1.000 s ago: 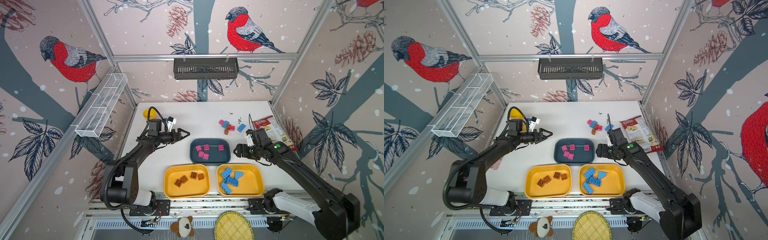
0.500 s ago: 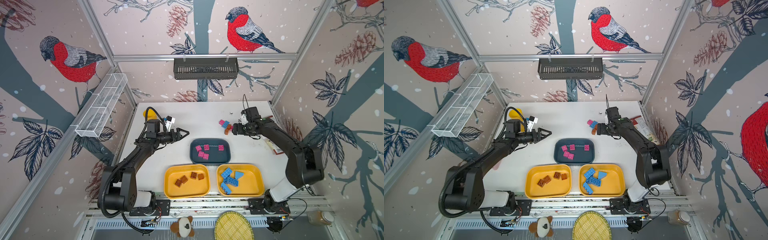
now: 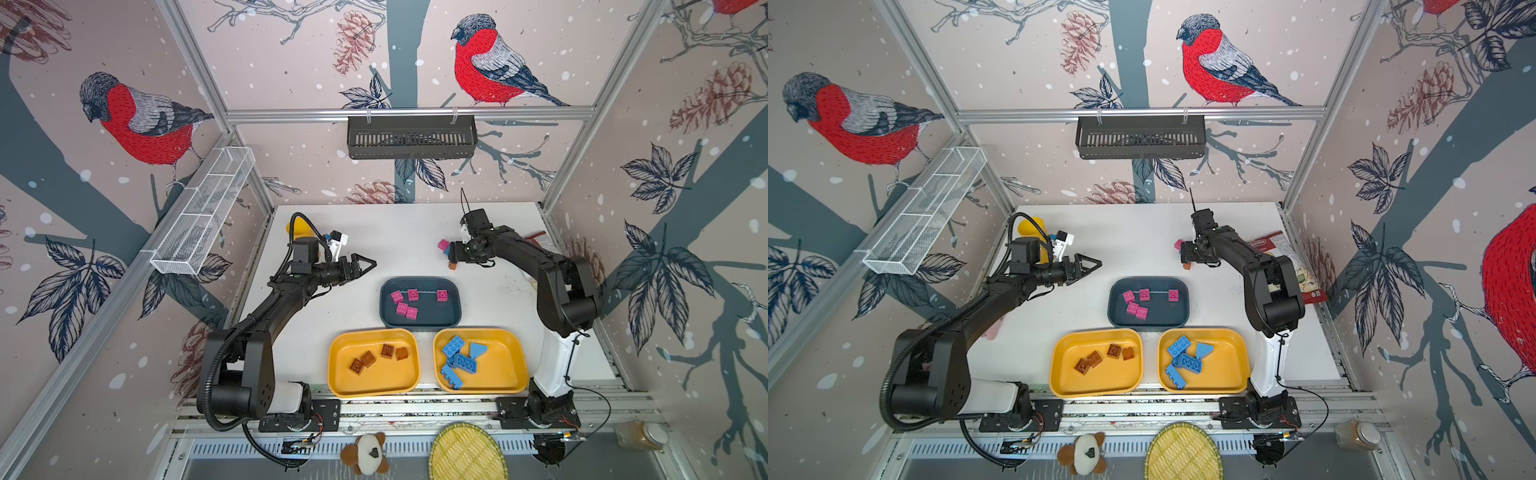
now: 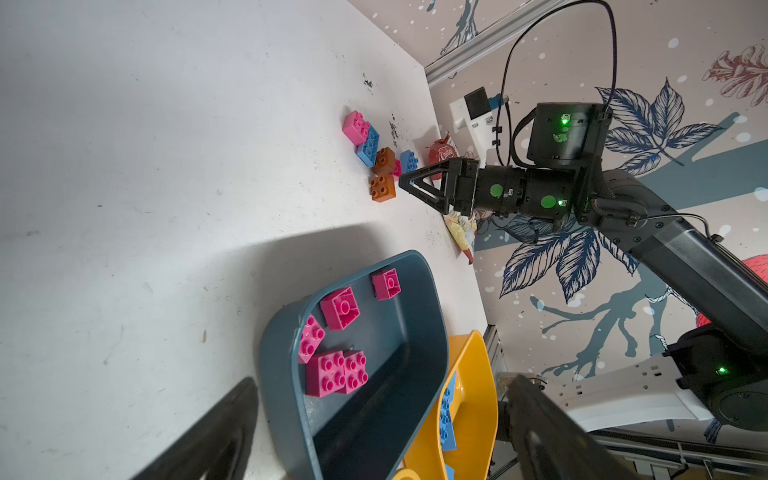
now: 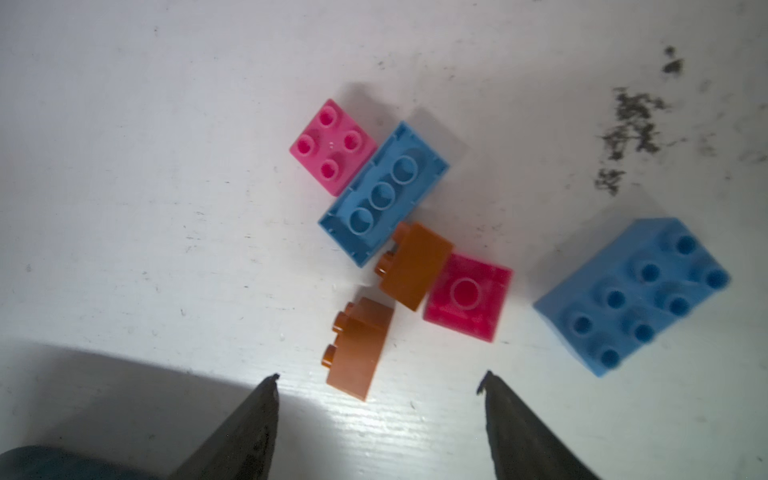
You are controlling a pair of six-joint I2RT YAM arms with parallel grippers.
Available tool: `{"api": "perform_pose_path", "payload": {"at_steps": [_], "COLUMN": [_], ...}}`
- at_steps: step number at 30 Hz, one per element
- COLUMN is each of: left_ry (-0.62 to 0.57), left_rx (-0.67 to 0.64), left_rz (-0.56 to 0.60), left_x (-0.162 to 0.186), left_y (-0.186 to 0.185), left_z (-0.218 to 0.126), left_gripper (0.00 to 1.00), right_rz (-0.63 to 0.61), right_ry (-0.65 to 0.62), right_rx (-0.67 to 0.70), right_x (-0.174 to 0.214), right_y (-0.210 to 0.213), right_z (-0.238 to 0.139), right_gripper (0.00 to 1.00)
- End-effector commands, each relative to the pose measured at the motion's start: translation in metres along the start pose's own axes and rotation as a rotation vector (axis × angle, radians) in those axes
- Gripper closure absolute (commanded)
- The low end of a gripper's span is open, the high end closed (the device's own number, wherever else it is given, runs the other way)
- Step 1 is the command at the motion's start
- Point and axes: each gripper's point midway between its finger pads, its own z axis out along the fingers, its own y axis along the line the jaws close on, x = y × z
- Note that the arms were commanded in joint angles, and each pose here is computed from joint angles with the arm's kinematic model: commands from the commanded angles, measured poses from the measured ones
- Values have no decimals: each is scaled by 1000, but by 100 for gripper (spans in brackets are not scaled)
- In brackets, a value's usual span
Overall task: Sort the legos into containers by color
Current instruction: 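Return the right gripper to the pile and grasp a brown brick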
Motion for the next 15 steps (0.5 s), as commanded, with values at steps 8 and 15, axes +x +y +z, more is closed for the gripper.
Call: {"api": "perform_pose_path", "payload": {"at_steps": [8, 15], "left_ry": [-4, -3], "left_rx": [-9, -16], "left_rz": [31, 28], "left_x": [-2, -1], "left_y": [6, 9], "left_z": [-3, -4], "left_gripper": [7, 7], "right_rz": [102, 85], "right_ry": [2, 3], "right_rx": [75, 100], "right_x": [1, -1], "right_y": [4, 9], "right_z": [30, 39], "right_gripper": [37, 52]}}
